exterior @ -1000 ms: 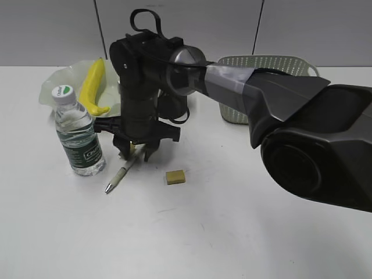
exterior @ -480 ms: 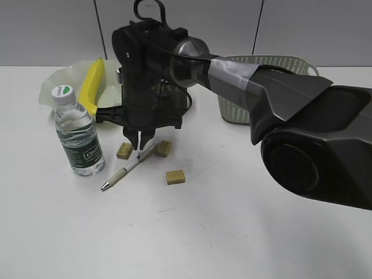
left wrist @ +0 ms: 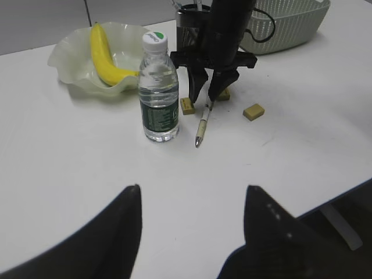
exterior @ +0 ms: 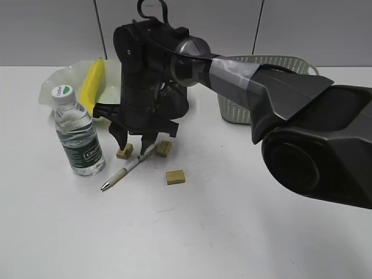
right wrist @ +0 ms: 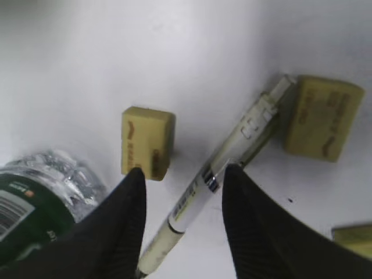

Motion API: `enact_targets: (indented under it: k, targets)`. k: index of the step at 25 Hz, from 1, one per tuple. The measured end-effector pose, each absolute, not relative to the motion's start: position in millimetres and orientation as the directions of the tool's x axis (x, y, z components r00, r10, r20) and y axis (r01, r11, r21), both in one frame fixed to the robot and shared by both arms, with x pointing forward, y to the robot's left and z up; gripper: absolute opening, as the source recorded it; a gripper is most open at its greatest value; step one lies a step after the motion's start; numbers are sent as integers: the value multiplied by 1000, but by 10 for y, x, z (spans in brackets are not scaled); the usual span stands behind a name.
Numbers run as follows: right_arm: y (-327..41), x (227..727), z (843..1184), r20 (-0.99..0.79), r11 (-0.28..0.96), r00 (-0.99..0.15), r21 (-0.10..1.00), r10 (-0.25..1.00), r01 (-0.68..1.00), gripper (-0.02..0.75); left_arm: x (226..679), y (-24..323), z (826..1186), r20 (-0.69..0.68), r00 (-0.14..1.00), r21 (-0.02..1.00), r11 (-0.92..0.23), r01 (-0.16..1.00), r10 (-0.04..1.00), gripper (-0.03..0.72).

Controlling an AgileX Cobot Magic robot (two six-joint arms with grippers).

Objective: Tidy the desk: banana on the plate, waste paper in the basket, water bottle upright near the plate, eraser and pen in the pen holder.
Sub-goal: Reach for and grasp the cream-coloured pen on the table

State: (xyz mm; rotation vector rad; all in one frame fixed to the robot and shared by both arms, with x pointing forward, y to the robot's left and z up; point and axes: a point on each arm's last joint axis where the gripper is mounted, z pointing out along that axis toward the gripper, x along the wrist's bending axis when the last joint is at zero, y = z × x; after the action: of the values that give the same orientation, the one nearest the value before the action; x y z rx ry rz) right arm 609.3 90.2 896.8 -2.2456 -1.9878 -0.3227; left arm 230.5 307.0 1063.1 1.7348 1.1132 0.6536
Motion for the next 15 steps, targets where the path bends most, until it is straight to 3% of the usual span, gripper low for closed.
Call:
enact_targets:
  k: [15]
  targets:
    - [837,6163,8994,274,-280,277,-29,921,960,353,2305,3070,10631,-50,445,908,-145,392,894,418]
